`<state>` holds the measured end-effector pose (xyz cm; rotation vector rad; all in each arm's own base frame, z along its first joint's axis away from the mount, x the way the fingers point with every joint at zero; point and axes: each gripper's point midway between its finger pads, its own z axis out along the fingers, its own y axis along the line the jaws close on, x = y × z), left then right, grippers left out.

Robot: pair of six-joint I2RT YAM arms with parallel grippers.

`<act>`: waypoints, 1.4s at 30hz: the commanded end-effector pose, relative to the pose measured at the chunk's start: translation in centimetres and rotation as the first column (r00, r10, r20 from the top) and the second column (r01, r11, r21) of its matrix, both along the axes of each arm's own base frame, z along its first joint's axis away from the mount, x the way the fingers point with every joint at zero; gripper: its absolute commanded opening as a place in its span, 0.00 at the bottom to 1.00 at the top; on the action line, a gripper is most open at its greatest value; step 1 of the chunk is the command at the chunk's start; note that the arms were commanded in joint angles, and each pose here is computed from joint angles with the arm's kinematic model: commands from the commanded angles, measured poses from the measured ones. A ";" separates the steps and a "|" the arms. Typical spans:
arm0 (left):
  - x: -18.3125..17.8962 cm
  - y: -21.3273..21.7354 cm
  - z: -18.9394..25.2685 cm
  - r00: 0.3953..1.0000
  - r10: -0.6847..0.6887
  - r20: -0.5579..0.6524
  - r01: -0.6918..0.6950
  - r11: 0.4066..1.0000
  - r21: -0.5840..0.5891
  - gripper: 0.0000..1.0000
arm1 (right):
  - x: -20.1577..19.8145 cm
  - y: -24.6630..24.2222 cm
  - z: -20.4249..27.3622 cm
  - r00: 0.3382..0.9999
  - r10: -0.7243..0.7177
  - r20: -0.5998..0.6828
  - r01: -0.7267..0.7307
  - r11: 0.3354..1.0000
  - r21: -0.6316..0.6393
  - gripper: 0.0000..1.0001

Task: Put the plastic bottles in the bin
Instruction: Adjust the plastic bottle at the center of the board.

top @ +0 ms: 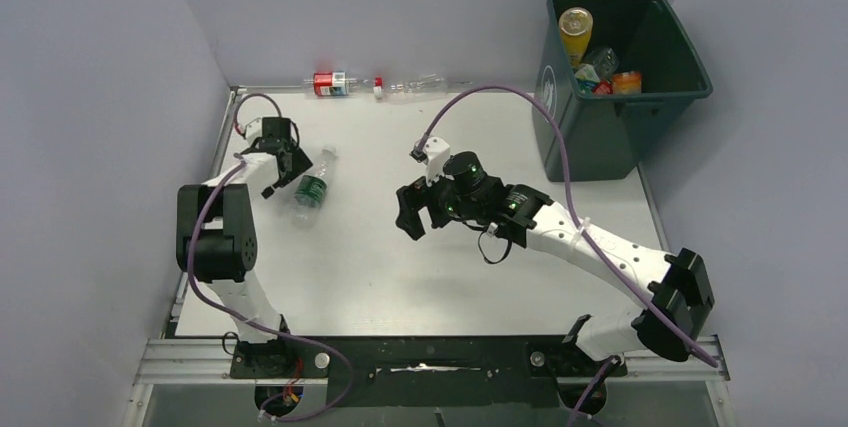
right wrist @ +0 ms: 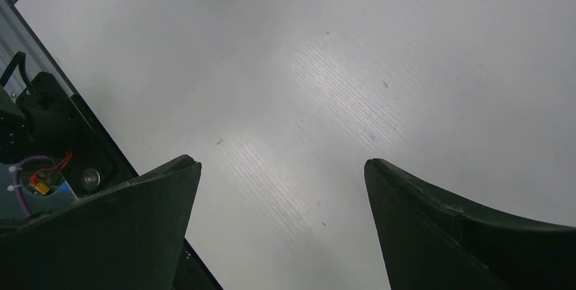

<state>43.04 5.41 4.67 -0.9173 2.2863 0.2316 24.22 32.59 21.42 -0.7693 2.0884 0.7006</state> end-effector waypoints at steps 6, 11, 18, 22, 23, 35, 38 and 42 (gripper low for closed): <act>-1.6 -5.1 2.1 0.983 -0.026 0.180 0.056 0.984 -0.167 0.85 | 1.1 1.7 -1.2 0.997 -0.068 -0.045 0.070 0.996 0.060 0.97; -2.7 -8.0 2.9 0.963 -0.067 0.259 0.134 0.958 -0.252 0.84 | 1.6 1.7 -2.2 0.992 -0.107 -0.067 0.111 0.992 0.059 0.96; -5.3 -11.1 2.3 0.955 -0.137 0.263 0.210 0.938 -0.275 0.84 | 2.6 1.3 -3.4 0.968 -0.201 -0.152 0.214 0.974 0.073 0.99; -6.7 -12.0 1.7 0.950 -0.163 0.266 0.242 0.923 -0.298 0.84 | 2.9 1.6 -4.0 0.950 -0.244 -0.198 0.266 0.959 0.094 0.98; -6.9 -12.4 1.5 0.948 -0.173 0.266 0.251 0.921 -0.297 0.84 | 3.2 1.7 -4.1 0.944 -0.257 -0.207 0.281 0.955 0.096 0.98; -6.4 -14.4 1.5 0.934 -0.225 0.277 0.301 0.913 -0.276 0.83 | 6.5 0.6 -6.5 0.872 -0.389 -0.297 0.408 0.913 0.003 0.98; -6.4 -14.3 1.7 0.932 -0.231 0.278 0.306 0.914 -0.267 0.83 | 7.1 1.3 -7.5 0.859 -0.401 -0.317 0.415 0.910 -0.026 0.98; -6.6 -14.2 1.7 0.931 -0.232 0.280 0.306 0.915 -0.261 0.83 | 8.0 0.7 -9.4 0.824 -0.473 -0.311 0.455 0.880 -0.135 0.98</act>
